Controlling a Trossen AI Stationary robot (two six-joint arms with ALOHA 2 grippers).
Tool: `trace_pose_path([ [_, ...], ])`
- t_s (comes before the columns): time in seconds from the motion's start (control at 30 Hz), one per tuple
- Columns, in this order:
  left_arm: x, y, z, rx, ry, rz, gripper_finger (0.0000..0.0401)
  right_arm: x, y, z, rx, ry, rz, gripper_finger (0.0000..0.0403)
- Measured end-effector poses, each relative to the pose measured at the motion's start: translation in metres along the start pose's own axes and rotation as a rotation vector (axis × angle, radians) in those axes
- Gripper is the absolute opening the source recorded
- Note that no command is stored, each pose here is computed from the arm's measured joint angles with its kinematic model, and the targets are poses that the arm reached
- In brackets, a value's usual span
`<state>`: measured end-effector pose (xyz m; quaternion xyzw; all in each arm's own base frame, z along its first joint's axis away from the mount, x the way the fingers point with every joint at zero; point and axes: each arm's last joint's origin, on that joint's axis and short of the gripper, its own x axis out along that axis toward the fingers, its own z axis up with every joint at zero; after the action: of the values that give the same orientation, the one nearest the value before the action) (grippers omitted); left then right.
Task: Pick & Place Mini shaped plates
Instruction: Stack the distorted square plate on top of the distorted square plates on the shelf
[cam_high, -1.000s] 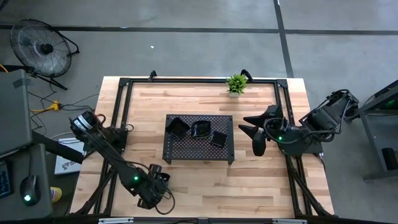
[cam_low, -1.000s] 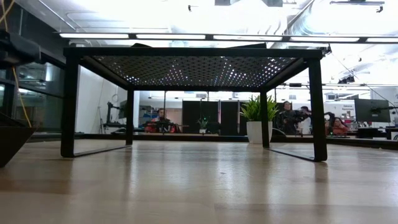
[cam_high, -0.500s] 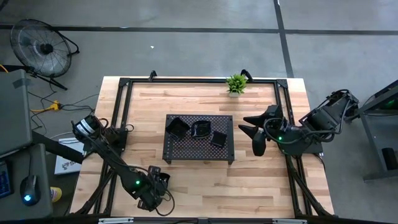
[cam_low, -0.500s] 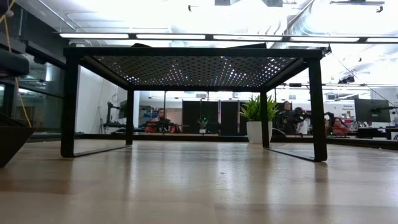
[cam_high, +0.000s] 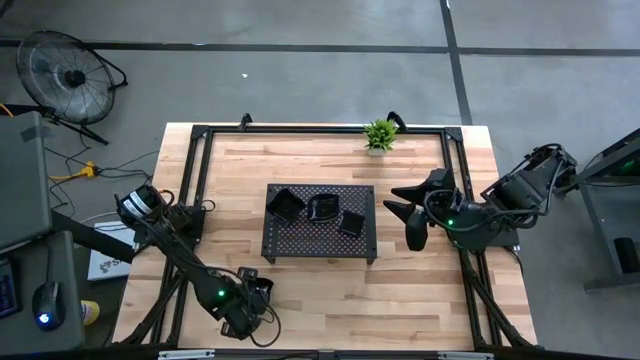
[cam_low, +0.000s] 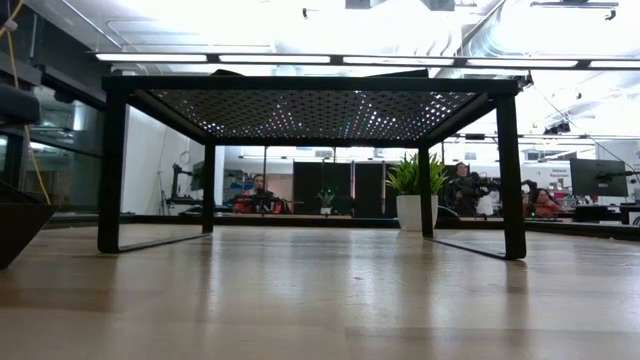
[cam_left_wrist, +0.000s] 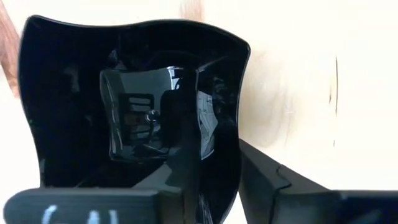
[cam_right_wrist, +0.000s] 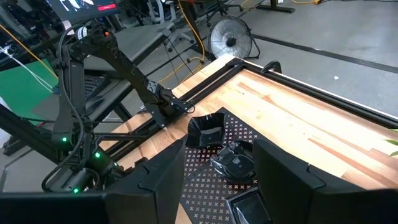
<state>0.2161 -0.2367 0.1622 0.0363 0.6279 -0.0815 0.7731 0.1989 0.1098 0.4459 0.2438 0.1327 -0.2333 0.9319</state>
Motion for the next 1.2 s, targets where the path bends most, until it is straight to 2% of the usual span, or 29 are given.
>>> trace_pose_path([
  [0.27, 0.000, 0.000, 0.000, -0.018, 0.010, -0.013, 0.0059, 0.000, 0.000, 0.000, 0.000, 0.002, 0.001, 0.0184],
  [0.53, -0.001, -0.001, -0.001, -0.028, 0.026, -0.036, 0.0009, 0.000, 0.000, 0.000, 0.000, 0.002, 0.001, 0.0184],
  [0.77, -0.013, -0.011, 0.005, -0.011, 0.020, -0.070, 0.0003, 0.000, 0.000, 0.000, -0.005, 0.004, -0.001, 0.0184],
  [1.0, -0.064, -0.038, 0.014, 0.047, 0.033, -0.089, 0.0001, 0.000, 0.000, -0.001, -0.006, 0.011, 0.002, 0.0184],
  [1.2, -0.126, -0.052, 0.026, 0.059, -0.070, -0.061, 0.0001, 0.000, 0.000, -0.001, -0.007, 0.011, 0.001, 0.0184],
])
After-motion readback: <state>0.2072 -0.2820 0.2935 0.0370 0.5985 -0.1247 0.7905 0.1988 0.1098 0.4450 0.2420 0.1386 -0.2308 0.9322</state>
